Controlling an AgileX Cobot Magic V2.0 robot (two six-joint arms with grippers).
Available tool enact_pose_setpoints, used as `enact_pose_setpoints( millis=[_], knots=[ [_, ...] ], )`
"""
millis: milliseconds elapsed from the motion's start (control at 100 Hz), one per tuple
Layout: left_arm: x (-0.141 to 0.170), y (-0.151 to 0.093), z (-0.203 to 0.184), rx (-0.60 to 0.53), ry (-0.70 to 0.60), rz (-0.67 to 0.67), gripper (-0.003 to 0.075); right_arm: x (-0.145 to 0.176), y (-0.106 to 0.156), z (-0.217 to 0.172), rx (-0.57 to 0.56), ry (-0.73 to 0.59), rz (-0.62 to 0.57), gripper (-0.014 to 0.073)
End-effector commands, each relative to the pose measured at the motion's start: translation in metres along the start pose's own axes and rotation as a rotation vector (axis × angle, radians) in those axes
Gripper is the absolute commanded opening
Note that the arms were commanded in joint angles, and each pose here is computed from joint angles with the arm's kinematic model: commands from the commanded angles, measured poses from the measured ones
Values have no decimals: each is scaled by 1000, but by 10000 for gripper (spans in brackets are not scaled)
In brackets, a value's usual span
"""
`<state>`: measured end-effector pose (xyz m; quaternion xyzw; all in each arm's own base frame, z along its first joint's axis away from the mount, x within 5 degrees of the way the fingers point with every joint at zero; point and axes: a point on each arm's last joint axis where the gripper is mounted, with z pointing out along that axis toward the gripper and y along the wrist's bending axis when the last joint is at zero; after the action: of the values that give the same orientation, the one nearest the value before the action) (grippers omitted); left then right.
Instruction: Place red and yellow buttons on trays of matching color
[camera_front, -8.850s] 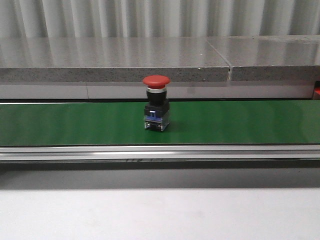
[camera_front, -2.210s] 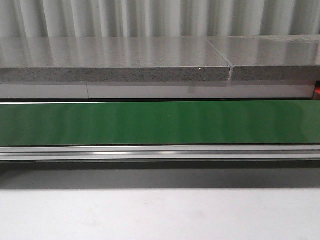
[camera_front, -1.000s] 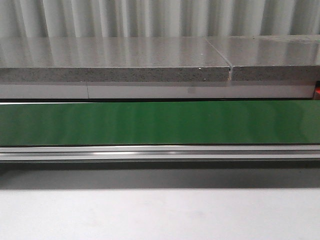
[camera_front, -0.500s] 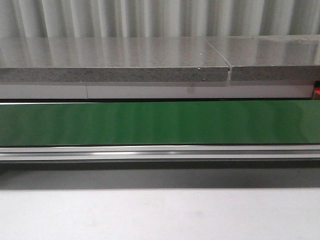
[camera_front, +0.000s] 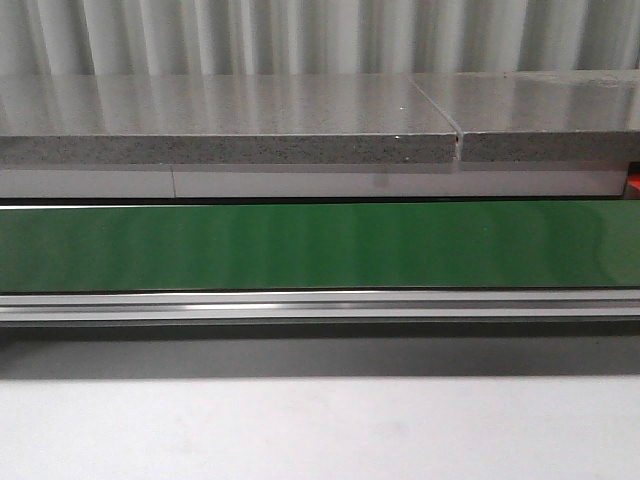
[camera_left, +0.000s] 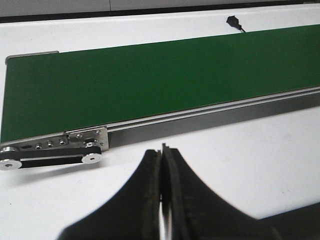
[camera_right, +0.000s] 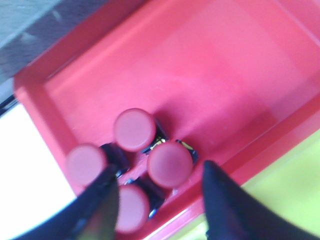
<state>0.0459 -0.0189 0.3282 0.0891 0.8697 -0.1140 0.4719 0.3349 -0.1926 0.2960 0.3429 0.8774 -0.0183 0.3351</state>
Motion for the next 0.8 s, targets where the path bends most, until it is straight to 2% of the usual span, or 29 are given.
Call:
enact_pose_setpoints(
  millis=[0,170,280,790],
  knots=[
    [-11,-2,-4,23,-78,-3,-20,-10,13,-42,-38,-115,-70,252],
    [-11,-2,-4,23,-78,-3,-20,4,34,-67,-86,-135,-135,18],
    [-11,-2,-4,23,-78,-3,-20,17,49,-78,-124,-138,-177,-59],
    [-11,-2,-4,23,-78,-3,-20,76,134,-113,-353,-107,-457,-66]
  ],
)
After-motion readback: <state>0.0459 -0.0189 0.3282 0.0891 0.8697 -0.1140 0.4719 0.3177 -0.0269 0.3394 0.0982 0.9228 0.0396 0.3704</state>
